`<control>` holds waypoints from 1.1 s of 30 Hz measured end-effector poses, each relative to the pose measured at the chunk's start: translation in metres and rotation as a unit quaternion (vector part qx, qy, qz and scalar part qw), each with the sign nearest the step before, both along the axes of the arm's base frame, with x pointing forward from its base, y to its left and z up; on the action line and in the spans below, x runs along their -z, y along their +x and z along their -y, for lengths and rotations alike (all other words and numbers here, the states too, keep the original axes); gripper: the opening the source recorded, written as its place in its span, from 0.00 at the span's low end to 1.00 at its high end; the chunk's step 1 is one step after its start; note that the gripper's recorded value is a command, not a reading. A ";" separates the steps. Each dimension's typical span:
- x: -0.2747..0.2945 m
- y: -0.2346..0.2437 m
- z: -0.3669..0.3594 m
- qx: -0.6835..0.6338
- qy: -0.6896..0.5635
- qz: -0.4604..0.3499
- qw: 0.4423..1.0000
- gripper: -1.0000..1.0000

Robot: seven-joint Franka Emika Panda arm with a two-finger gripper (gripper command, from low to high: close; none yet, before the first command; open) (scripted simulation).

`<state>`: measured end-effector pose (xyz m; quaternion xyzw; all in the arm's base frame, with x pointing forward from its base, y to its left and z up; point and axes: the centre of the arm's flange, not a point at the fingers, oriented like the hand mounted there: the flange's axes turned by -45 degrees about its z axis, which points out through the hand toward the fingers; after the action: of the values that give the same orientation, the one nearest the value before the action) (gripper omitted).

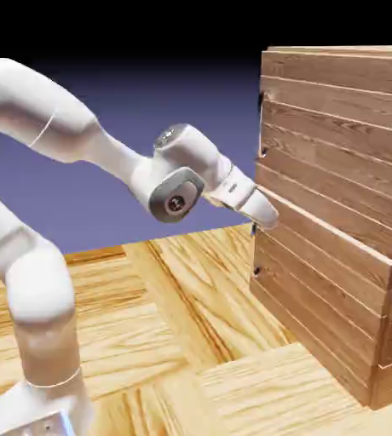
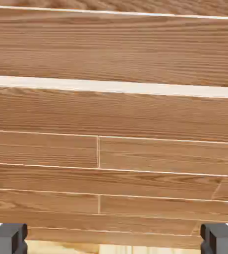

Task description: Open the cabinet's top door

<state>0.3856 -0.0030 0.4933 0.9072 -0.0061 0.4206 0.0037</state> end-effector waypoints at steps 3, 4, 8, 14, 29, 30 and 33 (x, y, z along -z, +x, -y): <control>-0.037 -0.008 0.005 0.027 0.016 0.040 0.999 0.50; -0.049 -0.011 0.006 0.035 0.021 0.053 0.998 0.50; -0.094 -0.027 0.005 0.062 0.039 0.105 0.992 0.50; -0.148 -0.054 -0.014 0.086 0.057 0.180 0.978 0.50; -0.193 -0.080 -0.126 0.075 0.052 0.320 0.943 0.50; -0.191 -0.078 -0.135 0.071 0.049 0.326 0.941 0.50; -0.179 -0.067 -0.161 0.060 0.040 0.340 0.938 0.50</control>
<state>0.3183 0.1583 0.6727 0.7071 -0.0785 0.7026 -0.0095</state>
